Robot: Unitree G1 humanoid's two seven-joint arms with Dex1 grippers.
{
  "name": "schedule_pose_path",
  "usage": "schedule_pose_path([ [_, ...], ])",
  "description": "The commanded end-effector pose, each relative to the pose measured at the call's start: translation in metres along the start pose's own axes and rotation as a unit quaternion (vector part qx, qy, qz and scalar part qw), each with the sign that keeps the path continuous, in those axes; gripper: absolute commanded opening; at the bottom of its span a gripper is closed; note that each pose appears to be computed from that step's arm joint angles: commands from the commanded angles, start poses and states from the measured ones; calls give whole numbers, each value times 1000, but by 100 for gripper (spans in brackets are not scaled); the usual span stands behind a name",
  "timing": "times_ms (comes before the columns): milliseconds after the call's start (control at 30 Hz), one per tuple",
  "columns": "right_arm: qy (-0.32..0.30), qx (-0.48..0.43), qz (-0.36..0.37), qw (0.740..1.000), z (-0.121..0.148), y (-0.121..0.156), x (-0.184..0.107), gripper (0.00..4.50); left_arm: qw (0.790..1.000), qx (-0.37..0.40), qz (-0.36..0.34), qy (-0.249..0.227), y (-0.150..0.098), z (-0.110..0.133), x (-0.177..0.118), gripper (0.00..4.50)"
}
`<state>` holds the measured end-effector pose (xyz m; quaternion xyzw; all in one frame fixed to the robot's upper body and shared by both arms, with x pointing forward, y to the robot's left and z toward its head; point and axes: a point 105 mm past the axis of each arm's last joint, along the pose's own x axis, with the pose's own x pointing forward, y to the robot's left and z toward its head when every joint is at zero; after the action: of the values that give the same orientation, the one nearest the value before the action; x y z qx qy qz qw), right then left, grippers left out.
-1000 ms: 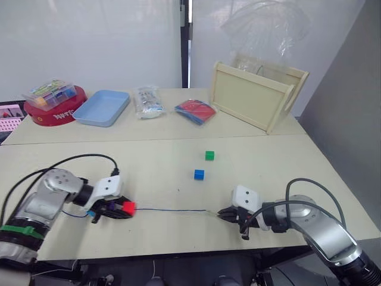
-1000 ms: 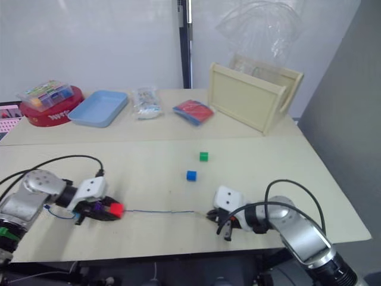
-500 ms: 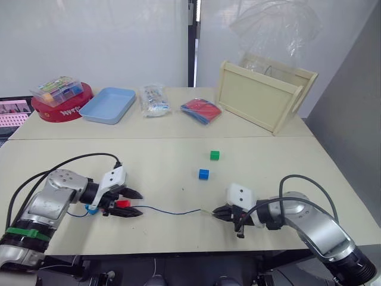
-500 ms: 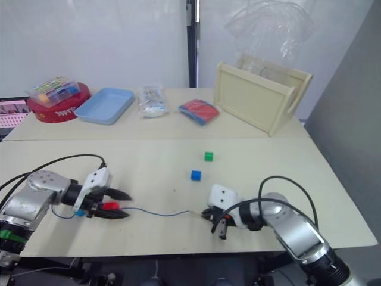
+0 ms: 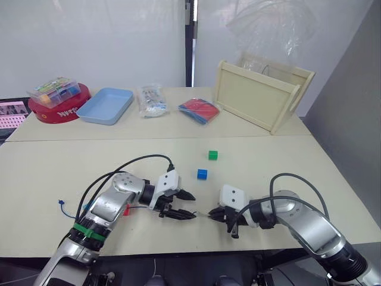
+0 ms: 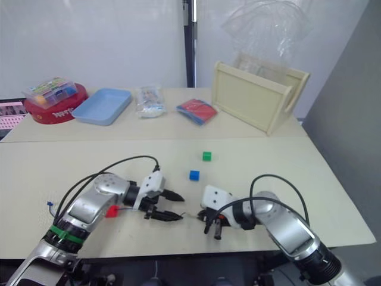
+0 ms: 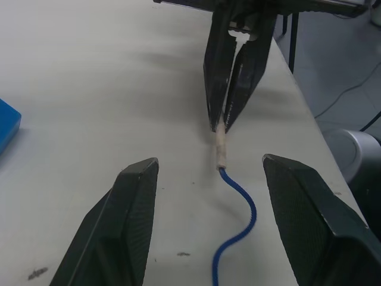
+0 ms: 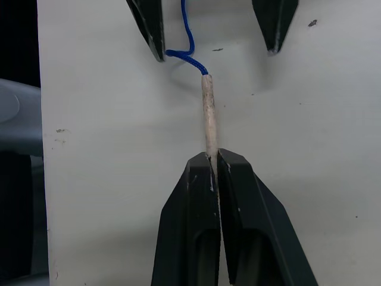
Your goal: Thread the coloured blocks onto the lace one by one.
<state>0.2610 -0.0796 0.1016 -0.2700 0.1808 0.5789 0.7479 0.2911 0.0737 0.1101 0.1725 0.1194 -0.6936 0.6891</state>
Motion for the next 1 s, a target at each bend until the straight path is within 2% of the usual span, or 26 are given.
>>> schedule_pose_path([
  [33,-5,-12,-2,1000,7,0,0,0,1000,-2,-11,-9,-2,5,5,295],
  [200,-5,-12,-5,1000,9,-1,-1,0,1000,-2,-19,-5,-5,4,11,295],
  [333,-6,-11,-6,1000,10,0,-2,0,1000,-5,-18,-10,-6,6,18,179],
  [367,-6,-11,-6,1000,10,0,-2,0,1000,-5,-18,-8,-7,6,19,135],
  [500,-5,-10,-7,1000,10,-1,-3,0,1000,-7,-18,-7,-8,5,22,8],
  [533,-5,-10,-8,1000,10,-1,-3,0,1000,-8,-18,-5,-8,5,22,4],
  [800,-5,-10,-10,1000,11,-3,-4,0,1000,-7,-11,-1,-7,4,21,4],
  [900,-3,-10,-10,1000,10,-3,-3,0,999,-21,-9,-37,-5,16,18,91],
  [1000,-3,-9,-9,1000,10,-3,-3,0,1000,-7,-6,-28,-5,18,15,189],
])
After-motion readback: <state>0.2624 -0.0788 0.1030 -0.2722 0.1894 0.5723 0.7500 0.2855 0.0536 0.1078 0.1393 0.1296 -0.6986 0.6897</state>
